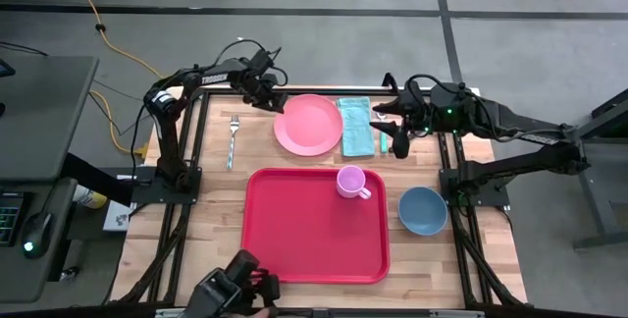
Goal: Set up tray
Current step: Put the pink plate on the red serving tray below the pink mug
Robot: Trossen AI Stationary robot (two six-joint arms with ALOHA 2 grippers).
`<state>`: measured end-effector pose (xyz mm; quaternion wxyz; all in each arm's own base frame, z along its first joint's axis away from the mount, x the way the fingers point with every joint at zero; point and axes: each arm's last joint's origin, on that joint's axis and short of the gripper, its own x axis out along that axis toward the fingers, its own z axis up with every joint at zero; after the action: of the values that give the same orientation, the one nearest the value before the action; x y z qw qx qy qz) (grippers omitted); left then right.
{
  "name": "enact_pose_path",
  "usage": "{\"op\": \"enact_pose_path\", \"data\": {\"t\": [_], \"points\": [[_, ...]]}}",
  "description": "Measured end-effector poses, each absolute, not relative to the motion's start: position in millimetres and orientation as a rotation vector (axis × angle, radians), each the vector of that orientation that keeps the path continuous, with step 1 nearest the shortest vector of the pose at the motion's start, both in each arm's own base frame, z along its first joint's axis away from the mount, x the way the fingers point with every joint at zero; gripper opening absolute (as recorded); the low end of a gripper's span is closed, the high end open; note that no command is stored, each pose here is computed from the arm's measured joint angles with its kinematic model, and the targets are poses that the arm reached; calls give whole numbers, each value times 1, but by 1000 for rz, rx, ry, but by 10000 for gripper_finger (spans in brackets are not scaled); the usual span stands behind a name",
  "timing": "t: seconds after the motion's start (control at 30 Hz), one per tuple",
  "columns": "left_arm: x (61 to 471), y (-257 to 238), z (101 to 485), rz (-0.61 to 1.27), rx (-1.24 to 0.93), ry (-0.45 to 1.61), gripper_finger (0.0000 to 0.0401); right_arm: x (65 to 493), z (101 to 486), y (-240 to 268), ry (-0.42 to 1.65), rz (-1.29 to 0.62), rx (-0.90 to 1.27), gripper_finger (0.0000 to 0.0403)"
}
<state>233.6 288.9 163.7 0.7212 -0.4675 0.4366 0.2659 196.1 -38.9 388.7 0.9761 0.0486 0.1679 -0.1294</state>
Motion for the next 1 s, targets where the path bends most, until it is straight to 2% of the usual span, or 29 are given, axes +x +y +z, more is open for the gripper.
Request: {"op": "enact_pose_path", "data": {"t": [0.3,1.0], "points": [[240,289,146,569,-1077,996,296,196,389,-38,338,-236,102,186],[254,284,145,485,-1056,952,296,197,389,-37,337,-218,96,185]]}}
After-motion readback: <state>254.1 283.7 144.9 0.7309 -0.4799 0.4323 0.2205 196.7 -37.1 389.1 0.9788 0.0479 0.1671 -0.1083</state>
